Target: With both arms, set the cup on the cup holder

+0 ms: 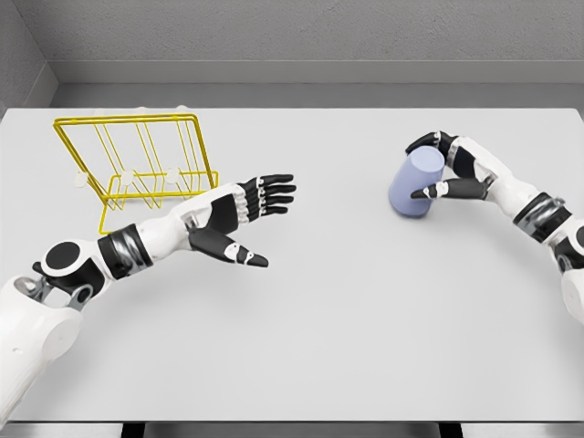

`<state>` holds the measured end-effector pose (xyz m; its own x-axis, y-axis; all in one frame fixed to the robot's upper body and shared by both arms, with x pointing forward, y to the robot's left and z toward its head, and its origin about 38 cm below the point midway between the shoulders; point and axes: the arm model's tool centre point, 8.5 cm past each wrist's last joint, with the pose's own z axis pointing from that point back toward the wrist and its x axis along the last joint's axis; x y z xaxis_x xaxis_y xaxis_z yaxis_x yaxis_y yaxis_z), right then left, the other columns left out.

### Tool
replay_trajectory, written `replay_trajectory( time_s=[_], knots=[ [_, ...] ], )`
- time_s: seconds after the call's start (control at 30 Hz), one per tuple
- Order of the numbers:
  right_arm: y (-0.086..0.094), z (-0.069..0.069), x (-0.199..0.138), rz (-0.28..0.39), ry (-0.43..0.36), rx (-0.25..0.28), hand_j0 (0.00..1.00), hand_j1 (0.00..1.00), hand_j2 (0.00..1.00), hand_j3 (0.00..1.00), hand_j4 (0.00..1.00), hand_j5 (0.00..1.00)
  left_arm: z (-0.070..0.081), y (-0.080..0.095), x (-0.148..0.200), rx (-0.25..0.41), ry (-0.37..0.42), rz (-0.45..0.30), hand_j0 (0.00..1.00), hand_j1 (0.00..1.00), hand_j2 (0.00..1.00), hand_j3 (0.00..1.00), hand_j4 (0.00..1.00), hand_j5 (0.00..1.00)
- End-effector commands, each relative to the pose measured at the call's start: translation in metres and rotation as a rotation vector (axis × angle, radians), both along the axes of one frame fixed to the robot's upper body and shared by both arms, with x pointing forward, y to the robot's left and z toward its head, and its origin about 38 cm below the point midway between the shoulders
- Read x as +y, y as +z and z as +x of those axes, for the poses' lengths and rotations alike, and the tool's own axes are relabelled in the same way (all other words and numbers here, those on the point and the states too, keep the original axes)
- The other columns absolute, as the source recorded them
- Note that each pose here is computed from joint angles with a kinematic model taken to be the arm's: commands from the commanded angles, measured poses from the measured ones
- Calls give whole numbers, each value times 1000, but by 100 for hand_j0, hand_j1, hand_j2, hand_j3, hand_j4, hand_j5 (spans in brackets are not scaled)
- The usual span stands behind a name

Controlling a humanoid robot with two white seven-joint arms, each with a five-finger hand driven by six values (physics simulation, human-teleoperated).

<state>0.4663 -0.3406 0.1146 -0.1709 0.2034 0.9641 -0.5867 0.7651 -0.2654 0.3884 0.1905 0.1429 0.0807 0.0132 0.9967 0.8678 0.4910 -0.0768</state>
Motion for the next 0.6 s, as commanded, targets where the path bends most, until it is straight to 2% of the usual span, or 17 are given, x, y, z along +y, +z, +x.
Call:
replay_trajectory(
  time_s=[0.0,0.03,0.1,0.33,0.4,0.57],
  knots=[
    [3,0,3,13,4,-6,45,45,45,45,45,45,0,0,1,-14,3,20,100,100,100,100,100,100],
    [4,1,4,15,8,-12,45,45,45,45,45,45,0,0,1,-16,3,20,100,100,100,100,100,100],
    [5,1,8,15,17,-16,45,45,45,45,45,45,0,3,0,-63,4,3,100,100,100,100,100,100],
    [17,-1,33,13,93,-55,45,45,45,45,45,45,-1,3,-1,-62,3,-2,100,100,100,100,100,100],
    [14,-3,40,3,119,-47,45,45,45,45,45,45,2,7,3,-72,17,-5,100,100,100,100,100,100],
    [23,-11,67,-7,210,-77,43,43,43,43,43,43,3,9,3,-77,28,-25,100,100,100,100,100,100]
  ],
)
